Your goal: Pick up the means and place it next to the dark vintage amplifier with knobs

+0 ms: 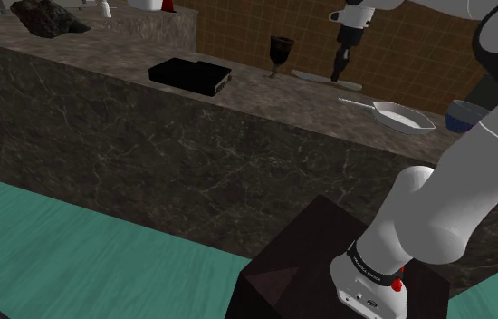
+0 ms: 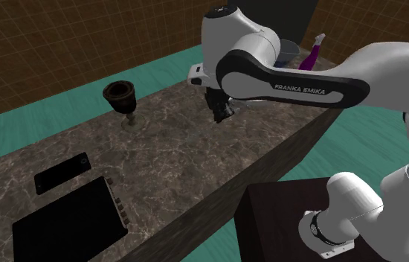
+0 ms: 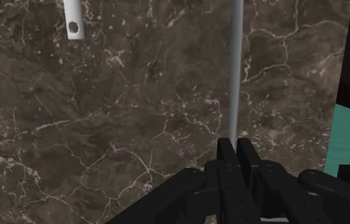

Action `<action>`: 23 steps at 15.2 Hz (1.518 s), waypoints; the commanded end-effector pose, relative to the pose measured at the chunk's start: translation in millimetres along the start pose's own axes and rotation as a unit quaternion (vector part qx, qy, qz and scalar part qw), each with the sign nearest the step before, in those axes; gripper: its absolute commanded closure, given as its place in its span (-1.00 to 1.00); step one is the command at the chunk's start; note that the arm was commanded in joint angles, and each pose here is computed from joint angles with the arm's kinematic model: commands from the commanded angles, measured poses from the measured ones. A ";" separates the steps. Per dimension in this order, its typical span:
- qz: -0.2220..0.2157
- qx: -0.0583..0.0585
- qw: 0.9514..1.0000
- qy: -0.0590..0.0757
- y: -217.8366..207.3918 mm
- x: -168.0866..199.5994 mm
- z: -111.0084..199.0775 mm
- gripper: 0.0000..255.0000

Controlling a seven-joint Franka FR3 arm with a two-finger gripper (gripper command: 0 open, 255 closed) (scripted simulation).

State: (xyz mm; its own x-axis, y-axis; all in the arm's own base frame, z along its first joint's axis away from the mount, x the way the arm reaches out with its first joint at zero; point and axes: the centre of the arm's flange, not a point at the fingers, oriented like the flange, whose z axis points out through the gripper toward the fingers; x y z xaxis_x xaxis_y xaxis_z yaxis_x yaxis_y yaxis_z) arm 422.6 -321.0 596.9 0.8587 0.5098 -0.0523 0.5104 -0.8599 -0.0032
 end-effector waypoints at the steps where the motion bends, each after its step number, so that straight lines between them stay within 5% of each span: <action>1: 0.000 0.000 1.000 0.000 5.7 28.7 1.6 1.00; 18: 0.000 0.000 1.000 0.000 36.3 258.2 -10.5 1.00; 23: 0.000 0.000 1.000 0.000 36.4 259.5 15.9 1.00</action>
State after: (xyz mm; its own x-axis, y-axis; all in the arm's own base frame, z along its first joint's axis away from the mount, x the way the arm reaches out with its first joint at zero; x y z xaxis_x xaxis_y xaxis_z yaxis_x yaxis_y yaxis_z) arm 662.7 -220.5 572.5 0.8589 0.5095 -0.0524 0.5100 -0.8601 -0.0034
